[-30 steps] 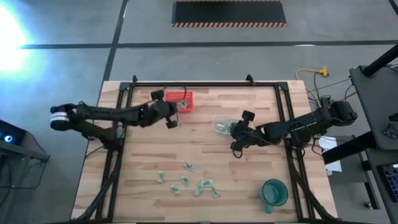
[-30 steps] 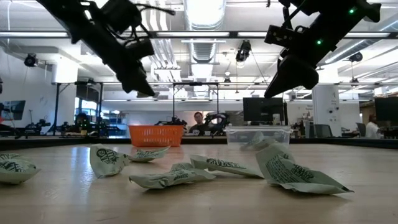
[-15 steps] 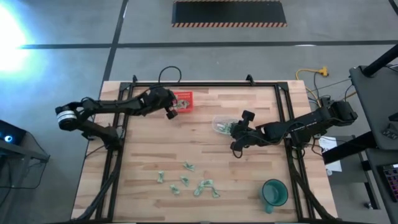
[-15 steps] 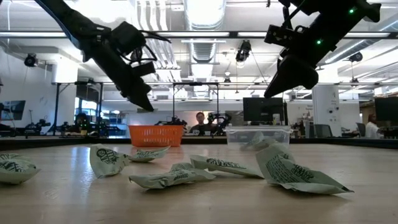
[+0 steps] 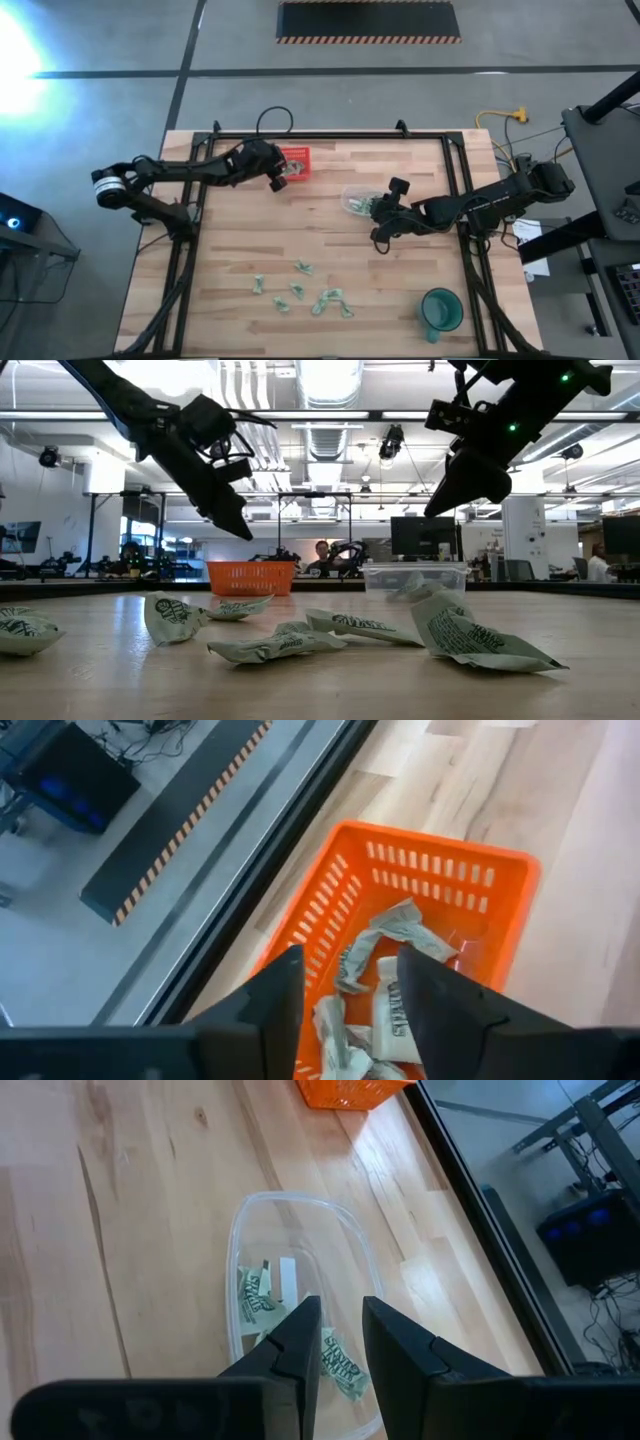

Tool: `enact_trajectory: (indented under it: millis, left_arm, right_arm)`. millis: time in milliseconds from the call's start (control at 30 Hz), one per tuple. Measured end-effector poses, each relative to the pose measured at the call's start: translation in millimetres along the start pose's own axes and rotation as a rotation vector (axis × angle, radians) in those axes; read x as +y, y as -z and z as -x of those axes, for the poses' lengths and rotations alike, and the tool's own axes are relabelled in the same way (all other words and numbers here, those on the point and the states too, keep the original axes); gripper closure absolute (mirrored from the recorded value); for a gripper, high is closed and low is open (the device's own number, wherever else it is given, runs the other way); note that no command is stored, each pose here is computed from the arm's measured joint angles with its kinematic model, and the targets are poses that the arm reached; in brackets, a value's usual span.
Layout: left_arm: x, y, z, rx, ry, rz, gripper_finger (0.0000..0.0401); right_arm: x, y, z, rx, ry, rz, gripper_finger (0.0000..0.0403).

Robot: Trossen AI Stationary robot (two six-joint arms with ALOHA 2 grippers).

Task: Pick and place items into bin
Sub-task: Put the green stevia packet into the orange bin

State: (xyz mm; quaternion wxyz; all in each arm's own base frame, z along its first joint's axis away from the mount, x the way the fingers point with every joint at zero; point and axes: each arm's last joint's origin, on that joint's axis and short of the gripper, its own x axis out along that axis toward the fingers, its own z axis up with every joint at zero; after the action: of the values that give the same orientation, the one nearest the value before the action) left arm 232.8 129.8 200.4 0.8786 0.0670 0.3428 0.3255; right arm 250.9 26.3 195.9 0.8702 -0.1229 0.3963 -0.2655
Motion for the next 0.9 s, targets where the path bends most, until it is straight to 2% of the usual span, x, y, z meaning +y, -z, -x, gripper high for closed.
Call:
enact_trajectory:
  millis: [233,467,700,900]
  left_arm:
    - [-18,-3,19,-0.031,0.168,-0.047,0.0246]
    - [-53,1,45,-0.003,0.366,-0.115,0.0246]
    - [-98,20,76,0.13,0.535,-0.171,0.0246]
    - [-124,33,103,0.23,0.617,-0.121,0.0246]
  right_arm:
    - [0,-1,0,-0.004,-0.006,0.002,0.0335]
    - [0,-1,0,-0.008,-0.007,0.008,0.0335]
    - [1,1,-1,-0.005,-0.007,0.011,0.0335]
    - [1,1,-1,-0.007,-0.007,0.01,0.0335]
